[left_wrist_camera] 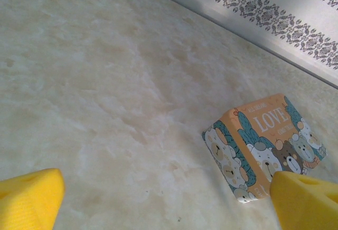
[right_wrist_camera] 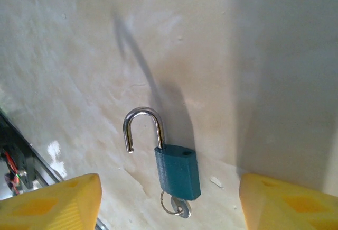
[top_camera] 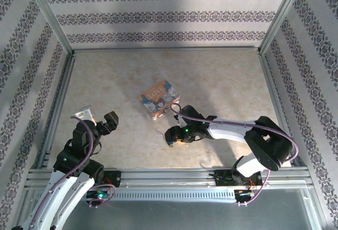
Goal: Unlock a padlock with a key
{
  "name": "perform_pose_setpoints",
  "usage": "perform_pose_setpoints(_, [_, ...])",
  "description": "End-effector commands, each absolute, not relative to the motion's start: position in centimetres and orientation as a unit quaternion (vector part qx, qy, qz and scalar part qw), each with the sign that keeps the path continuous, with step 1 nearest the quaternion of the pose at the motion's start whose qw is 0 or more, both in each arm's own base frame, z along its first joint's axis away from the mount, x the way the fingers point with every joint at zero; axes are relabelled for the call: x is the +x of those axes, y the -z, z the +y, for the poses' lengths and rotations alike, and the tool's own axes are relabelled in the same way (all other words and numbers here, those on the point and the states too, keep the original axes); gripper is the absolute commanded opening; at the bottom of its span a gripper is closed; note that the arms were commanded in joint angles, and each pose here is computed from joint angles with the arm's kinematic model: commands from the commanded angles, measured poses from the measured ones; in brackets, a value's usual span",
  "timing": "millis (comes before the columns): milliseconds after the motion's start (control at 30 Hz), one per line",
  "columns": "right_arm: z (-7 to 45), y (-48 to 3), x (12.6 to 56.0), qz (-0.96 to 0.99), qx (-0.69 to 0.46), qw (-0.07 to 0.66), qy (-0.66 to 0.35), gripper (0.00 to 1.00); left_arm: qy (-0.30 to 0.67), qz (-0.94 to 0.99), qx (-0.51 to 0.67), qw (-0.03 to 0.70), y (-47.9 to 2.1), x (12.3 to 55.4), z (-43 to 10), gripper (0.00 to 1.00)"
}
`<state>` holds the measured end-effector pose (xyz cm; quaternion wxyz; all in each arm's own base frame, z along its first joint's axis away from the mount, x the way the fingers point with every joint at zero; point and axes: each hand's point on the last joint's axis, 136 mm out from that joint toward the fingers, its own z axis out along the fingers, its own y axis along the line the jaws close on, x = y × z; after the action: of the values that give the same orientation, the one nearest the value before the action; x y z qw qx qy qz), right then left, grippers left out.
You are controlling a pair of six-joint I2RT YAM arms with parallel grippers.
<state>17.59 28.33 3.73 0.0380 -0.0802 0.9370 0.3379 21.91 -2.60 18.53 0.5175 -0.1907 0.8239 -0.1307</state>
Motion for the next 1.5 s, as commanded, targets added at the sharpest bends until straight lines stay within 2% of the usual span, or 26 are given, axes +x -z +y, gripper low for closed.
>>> perform_pose_setpoints(0, [26.9, -3.9, 17.8, 0.944, -0.078, 0.053, -0.317, 0.76, 0.117, 0.825, -0.205, 0.513, -18.0, 21.7, -1.9, 0.99])
perform_pose_setpoints(100, [26.1, -4.5, 17.9, 0.945, -0.079, 0.062, -0.310, 0.83, 0.116, 0.825, -0.206, 0.514, -18.0, 21.7, -1.8, 0.99])
perform_pose_setpoints(167, [25.6, -4.8, 17.9, 0.947, -0.081, 0.067, -0.304, 0.98, 0.115, 0.825, -0.206, 0.514, -18.0, 21.7, -1.8, 0.99])
perform_pose_setpoints(567, [22.6, -7.7, 18.9, 0.946, -0.081, 0.137, -0.284, 0.98, 0.103, 0.820, -0.206, 0.525, -18.6, 22.0, -1.4, 0.99])
perform_pose_setpoints(1033, [13.9, -16.3, 23.5, 0.896, -0.028, 0.390, -0.210, 0.98, 0.048, 0.818, -0.190, 0.540, -19.6, 22.1, -0.1, 0.99])
perform_pose_setpoints(1467, [6.0, -20.1, 26.3, 0.827, 0.001, 0.555, -0.087, 0.98, 0.007, 0.804, -0.153, 0.574, -21.5, 22.9, 0.4, 0.99])
